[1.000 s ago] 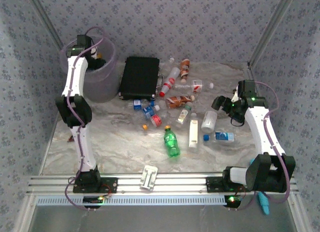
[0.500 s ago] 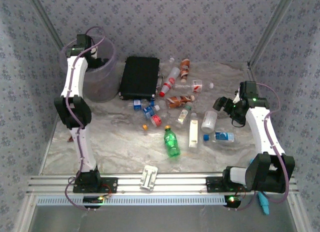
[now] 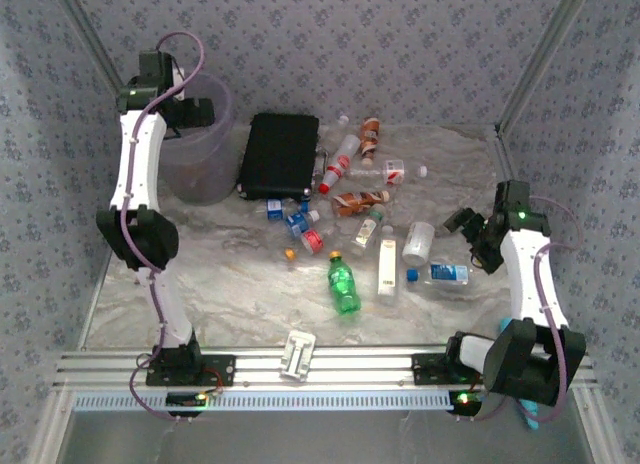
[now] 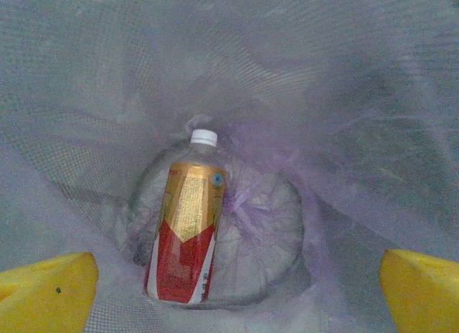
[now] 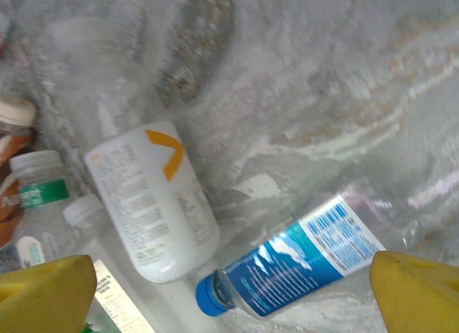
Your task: Put the plastic bottles in the bin
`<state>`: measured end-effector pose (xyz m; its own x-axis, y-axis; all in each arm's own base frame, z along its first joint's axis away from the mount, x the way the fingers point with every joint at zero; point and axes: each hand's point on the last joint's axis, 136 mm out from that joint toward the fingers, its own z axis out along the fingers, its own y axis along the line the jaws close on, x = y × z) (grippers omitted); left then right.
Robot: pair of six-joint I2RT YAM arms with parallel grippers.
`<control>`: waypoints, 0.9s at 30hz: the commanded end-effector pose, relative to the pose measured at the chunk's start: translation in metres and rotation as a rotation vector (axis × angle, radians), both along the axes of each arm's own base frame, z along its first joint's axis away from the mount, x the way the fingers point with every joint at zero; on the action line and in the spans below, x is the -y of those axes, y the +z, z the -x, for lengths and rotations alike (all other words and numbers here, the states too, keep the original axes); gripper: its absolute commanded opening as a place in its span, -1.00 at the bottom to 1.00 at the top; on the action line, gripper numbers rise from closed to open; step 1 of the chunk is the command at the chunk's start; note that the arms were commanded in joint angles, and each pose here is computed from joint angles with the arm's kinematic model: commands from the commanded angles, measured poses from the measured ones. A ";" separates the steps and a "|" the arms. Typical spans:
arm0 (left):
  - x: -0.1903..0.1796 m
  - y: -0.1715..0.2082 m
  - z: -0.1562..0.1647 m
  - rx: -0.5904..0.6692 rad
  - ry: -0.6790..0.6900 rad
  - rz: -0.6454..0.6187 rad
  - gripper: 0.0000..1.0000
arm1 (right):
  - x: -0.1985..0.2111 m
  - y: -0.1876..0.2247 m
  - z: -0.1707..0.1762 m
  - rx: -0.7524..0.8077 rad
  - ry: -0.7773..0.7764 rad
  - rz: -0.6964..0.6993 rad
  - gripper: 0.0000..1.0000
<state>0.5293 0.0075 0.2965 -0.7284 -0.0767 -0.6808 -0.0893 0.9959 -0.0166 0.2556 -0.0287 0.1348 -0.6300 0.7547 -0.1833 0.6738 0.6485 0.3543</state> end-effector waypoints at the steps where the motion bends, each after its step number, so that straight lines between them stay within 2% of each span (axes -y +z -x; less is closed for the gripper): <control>1: 0.002 0.049 0.011 0.107 -0.004 -0.028 1.00 | 0.004 -0.018 0.020 -0.067 -0.146 -0.027 1.00; 11: 0.005 0.073 0.036 0.140 -0.008 -0.057 1.00 | 0.005 -0.067 0.033 -0.082 -0.334 -0.099 1.00; 19: 0.020 0.100 0.073 0.213 -0.016 -0.111 1.00 | 0.009 -0.095 0.032 -0.110 -0.391 -0.138 1.00; 24: 0.062 0.119 0.108 0.263 -0.123 -0.088 1.00 | 0.010 -0.105 0.028 -0.103 -0.415 -0.149 0.94; 27: 0.108 0.109 0.129 0.250 -0.266 0.026 1.00 | 0.011 -0.109 0.024 -0.103 -0.419 -0.156 0.88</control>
